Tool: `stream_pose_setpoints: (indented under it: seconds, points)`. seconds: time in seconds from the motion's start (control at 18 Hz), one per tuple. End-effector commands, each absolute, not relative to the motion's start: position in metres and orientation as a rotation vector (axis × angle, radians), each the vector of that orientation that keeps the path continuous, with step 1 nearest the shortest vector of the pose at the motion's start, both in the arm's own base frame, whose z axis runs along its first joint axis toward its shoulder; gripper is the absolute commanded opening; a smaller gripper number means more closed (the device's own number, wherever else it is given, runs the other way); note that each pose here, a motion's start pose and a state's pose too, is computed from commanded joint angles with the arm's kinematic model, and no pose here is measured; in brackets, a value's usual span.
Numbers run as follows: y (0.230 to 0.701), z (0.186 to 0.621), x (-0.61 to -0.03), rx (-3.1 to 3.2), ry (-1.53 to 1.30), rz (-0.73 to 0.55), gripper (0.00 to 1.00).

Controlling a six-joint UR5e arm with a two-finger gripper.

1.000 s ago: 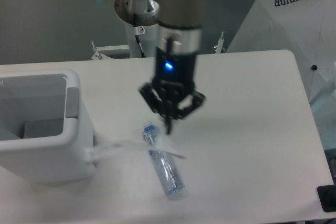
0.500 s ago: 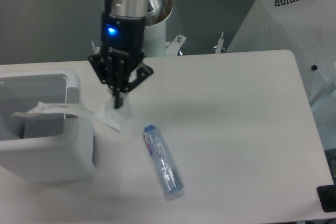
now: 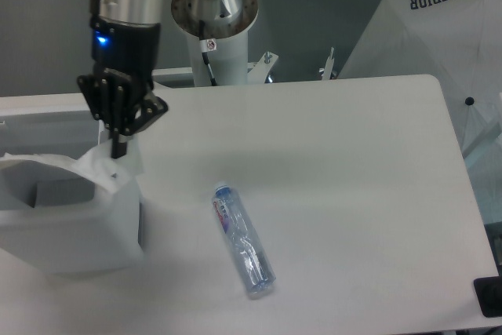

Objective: Place the trash in the trash can
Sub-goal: 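Open the gripper to drop the wrapper into the bin, then move the gripper over the clear water bottle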

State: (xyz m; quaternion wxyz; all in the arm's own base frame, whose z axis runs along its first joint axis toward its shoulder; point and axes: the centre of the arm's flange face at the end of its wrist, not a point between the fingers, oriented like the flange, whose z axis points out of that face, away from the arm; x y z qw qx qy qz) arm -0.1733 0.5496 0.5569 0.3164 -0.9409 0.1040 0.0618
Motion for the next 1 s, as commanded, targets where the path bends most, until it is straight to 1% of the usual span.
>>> stream_pose_setpoints:
  seconds: [0.11, 0.17, 0.22, 0.33, 0.39, 0.56, 0.72, 0.78, 0.89, 1.0]
  points:
    - [0.549, 0.559, -0.173, -2.473, 0.278, 0.167, 0.27]
    - [0.549, 0.560, -0.172, -2.472, 0.280, 0.168, 0.35]
    - [0.549, 0.561, -0.172, -2.469, 0.281, 0.170, 0.51]
    - [0.547, 0.567, -0.171, -2.460, 0.284, 0.179, 0.96]
    - [0.546, 0.568, -0.170, -2.459, 0.284, 0.181, 1.00]
    - [0.544, 0.574, -0.170, -2.450, 0.281, 0.189, 1.00]
    - [0.549, 0.570, -0.176, -2.448, 0.272, 0.195, 1.00]
    - [0.551, 0.565, -0.185, -2.456, 0.251, 0.192, 1.00]
    - [0.544, 0.552, -0.231, -2.484, 0.141, 0.196, 1.00]
    - [0.546, 0.522, -0.271, -2.531, 0.045, 0.167, 1.00]
